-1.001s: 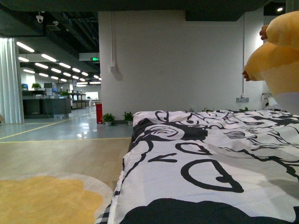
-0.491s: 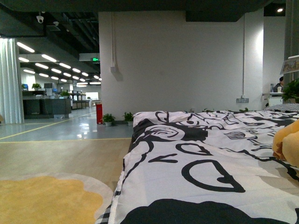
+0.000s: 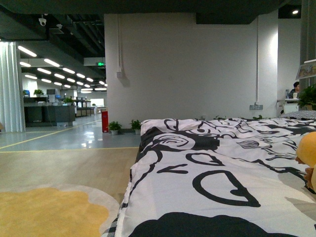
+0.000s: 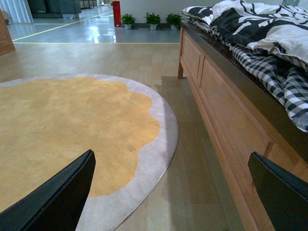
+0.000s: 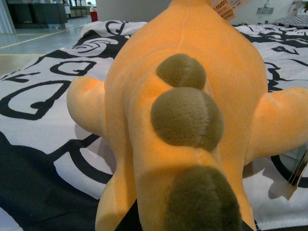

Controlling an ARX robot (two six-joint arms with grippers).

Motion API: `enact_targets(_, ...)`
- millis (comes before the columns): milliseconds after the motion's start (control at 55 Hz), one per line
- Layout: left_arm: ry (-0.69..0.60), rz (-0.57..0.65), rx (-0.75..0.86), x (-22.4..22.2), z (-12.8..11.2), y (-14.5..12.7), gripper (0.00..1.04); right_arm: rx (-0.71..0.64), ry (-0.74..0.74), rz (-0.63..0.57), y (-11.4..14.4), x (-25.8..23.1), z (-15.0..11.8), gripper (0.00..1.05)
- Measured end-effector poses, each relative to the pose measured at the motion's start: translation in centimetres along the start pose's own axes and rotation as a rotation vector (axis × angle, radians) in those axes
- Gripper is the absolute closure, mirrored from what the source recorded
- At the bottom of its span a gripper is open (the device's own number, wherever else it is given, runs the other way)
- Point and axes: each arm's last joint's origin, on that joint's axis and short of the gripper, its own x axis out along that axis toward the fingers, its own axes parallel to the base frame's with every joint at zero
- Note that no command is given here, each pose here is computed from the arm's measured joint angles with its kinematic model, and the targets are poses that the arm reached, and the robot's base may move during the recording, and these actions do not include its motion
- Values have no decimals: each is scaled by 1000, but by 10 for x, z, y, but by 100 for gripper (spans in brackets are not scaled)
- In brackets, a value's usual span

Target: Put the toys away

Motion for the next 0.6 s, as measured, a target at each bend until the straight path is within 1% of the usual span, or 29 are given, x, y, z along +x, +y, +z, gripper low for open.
enact_targets(291, 0, 0, 0, 0, 0, 0, 6, 0, -10, 0, 0, -8, -17, 98)
enact_targets(600, 0, 0, 0, 0, 0, 0, 6, 0, -13, 0, 0, -14, -25, 98)
